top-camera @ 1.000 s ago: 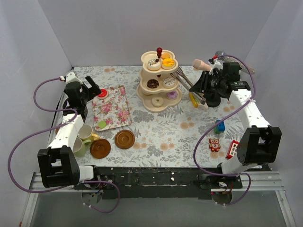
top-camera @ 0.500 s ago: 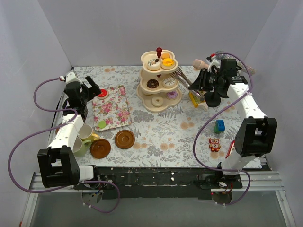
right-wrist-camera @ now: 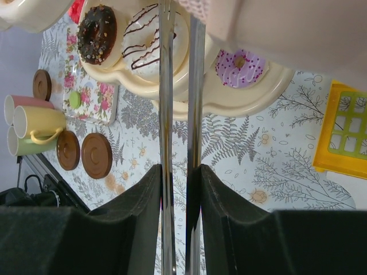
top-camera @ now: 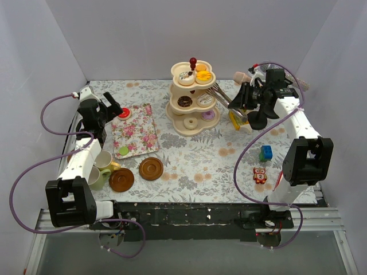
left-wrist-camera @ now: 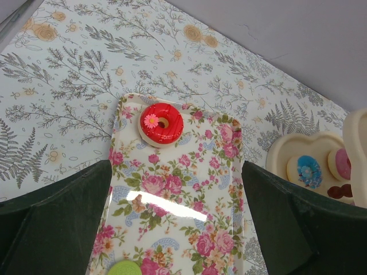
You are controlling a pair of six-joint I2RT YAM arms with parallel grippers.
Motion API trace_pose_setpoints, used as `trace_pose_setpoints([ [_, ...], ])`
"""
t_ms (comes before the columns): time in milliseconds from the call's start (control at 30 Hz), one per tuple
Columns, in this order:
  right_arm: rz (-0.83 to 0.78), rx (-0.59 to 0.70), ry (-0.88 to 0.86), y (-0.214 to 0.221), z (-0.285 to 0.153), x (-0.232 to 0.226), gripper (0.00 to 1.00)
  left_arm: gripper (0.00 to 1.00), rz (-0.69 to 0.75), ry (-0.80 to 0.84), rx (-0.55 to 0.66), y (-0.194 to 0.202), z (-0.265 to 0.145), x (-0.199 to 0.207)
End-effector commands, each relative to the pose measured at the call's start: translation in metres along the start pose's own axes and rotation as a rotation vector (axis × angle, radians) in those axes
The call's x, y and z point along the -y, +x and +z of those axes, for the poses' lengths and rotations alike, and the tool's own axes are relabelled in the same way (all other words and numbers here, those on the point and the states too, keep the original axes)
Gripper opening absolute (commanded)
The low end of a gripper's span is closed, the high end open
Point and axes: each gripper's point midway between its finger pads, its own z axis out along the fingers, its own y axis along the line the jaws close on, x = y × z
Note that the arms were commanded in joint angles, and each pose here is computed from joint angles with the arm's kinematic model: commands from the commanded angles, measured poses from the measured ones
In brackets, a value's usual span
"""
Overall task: Serve the afternoon tea
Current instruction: Place the desert on the desert table.
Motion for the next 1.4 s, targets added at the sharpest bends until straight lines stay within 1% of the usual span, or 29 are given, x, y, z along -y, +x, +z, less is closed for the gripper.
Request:
trace_pose_setpoints([
  [0,-0.044,0.021,-0.035,-0.013,-0.007,-0.011,0.10,0.98,0.007,0.008,0.031,-0.010,-0.009,0.003],
  [333,-0.055,0.017,-0.033,-0.016,-0.008,-0.012,0.32,0.98,0.008,0.006,0.032,-0.010,-0.009,0.002],
  [500,-0.069,0.022,-0.024,-0.017,-0.011,-0.013,0.40,0.98,0.008,0.007,0.031,-0.010,-0.009,0.002],
  [833,-0.085,0.035,-0.013,-0.019,-0.015,-0.015,0.46,0.98,0.008,0.006,0.033,-0.011,-0.009,0.002],
  [1100,-0.107,0.059,-0.003,-0.024,-0.023,-0.020,0.48,0.98,0.008,0.008,0.033,-0.010,-0.010,0.002],
  [1367,-0.126,0.077,0.046,-0.024,-0.034,-0.021,0.49,0.98,0.008,0.009,0.035,-0.011,-0.010,0.003],
])
